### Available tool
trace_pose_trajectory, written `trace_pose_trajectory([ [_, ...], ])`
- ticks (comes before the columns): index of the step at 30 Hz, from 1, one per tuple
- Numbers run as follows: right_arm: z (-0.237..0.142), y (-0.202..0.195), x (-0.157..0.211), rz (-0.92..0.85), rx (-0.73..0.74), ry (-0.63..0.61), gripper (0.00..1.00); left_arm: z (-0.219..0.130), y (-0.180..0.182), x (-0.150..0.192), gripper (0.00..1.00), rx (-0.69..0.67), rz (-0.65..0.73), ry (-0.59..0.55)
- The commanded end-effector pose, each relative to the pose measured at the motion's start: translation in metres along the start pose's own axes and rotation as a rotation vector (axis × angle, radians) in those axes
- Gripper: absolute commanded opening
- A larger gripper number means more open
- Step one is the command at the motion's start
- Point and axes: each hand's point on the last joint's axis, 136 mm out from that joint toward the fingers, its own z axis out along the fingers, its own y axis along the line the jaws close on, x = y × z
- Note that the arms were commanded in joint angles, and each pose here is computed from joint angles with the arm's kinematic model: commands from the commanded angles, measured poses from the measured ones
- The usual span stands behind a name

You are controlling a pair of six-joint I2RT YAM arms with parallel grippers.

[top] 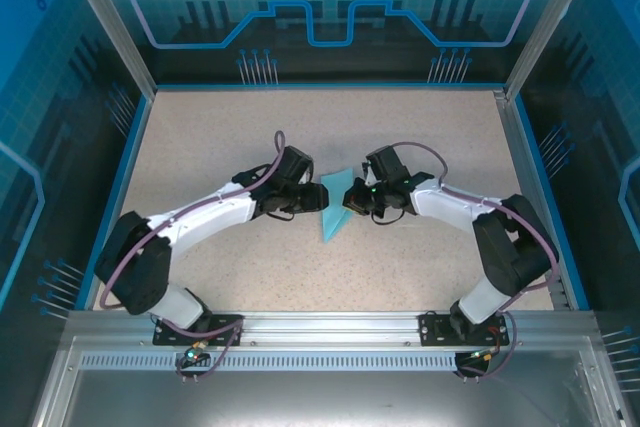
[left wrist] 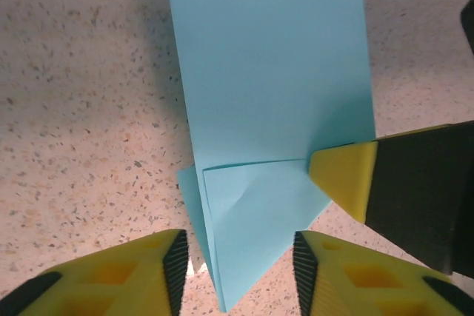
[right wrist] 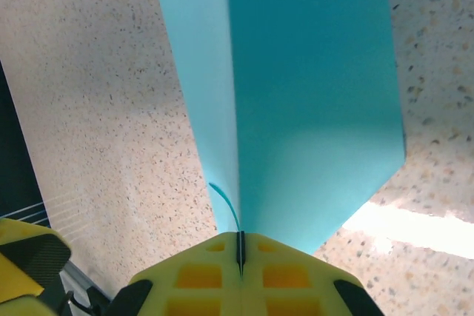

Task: Fold a paper plane with a square sheet of paper (pick it up from the middle)
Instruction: Fourth fold the wing at the center of the table.

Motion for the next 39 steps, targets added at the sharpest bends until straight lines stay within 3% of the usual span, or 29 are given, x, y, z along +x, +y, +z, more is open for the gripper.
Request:
trace_pose_trajectory([
  [1,-0.008,0.001,-0.002,0.076,0.089,-0.071,0.02,-0.009,0.01,-0.003,0.5,-0.005,0.04,-0.054],
  [8,-0.009,0.016,-0.006,0.176,0.116,-0.151,0.02,-0.021,0.023,-0.002,0.58,0.056,0.044,-0.125],
  [14,-0.025,0.046,-0.022,0.118,0.128,-0.212,0.03,-0.029,0.035,-0.002,0.61,0.054,0.027,-0.155],
  [19,-0.02,0.038,-0.017,0.136,0.189,-0.202,0.03,-0.029,0.033,0.0,0.62,0.079,0.067,-0.162],
  [27,0.0,0.001,0.001,0.242,0.261,-0.163,0.02,-0.011,0.018,0.011,0.61,0.227,0.23,-0.192],
  [39,0.013,-0.02,0.015,0.405,0.285,-0.105,0.01,0.021,-0.003,0.041,0.61,0.318,0.514,-0.221],
])
